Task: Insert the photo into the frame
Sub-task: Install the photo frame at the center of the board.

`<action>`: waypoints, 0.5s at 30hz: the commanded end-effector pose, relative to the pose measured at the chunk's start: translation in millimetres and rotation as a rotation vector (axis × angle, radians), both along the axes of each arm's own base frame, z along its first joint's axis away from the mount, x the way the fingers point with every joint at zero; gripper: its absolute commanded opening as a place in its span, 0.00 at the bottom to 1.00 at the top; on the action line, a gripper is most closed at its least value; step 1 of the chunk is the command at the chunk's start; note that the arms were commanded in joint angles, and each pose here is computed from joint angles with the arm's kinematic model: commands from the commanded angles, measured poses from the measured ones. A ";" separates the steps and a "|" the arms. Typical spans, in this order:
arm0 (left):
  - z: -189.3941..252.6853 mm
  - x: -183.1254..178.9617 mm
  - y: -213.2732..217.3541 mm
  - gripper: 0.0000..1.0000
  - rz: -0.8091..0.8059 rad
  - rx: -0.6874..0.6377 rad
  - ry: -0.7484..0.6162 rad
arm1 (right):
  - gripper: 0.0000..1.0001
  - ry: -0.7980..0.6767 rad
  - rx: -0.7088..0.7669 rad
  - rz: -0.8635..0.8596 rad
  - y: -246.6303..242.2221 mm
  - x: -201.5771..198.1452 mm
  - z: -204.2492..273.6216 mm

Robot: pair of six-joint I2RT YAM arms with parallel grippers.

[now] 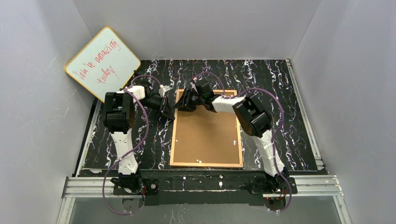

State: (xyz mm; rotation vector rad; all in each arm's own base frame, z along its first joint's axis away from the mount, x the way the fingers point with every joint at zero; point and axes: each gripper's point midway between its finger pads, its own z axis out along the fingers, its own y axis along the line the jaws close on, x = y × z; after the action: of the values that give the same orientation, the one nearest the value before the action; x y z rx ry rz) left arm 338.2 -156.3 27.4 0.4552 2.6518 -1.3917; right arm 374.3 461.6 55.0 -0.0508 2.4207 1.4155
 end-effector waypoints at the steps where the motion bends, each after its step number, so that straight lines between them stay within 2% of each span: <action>1: -28.7 -28.0 14.0 0.06 -0.115 0.173 0.019 | 0.53 -0.037 0.080 0.027 0.5 -3.4 42.2; 5: -15.0 -30.9 23.6 0.10 -0.183 0.203 -0.023 | 0.63 -0.074 0.056 -0.048 -36.2 5.5 79.9; 9: -0.1 -37.3 35.6 0.13 -0.249 0.248 -0.063 | 0.79 -0.085 -0.026 -0.184 -104.7 14.7 95.7; 11: 1.3 -45.4 39.7 0.14 -0.268 0.267 -0.071 | 0.85 -0.069 -0.099 -0.285 -151.1 21.7 94.2; 15: -7.3 -70.4 44.3 0.14 -0.307 0.292 -0.078 | 0.89 -0.039 -0.286 -0.552 -261.9 31.9 81.8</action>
State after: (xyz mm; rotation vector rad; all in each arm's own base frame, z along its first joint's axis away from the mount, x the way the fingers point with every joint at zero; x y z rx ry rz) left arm 296.5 -131.9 21.7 0.7916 2.7813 -1.1727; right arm 400.9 301.0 160.9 0.2337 2.2879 1.1745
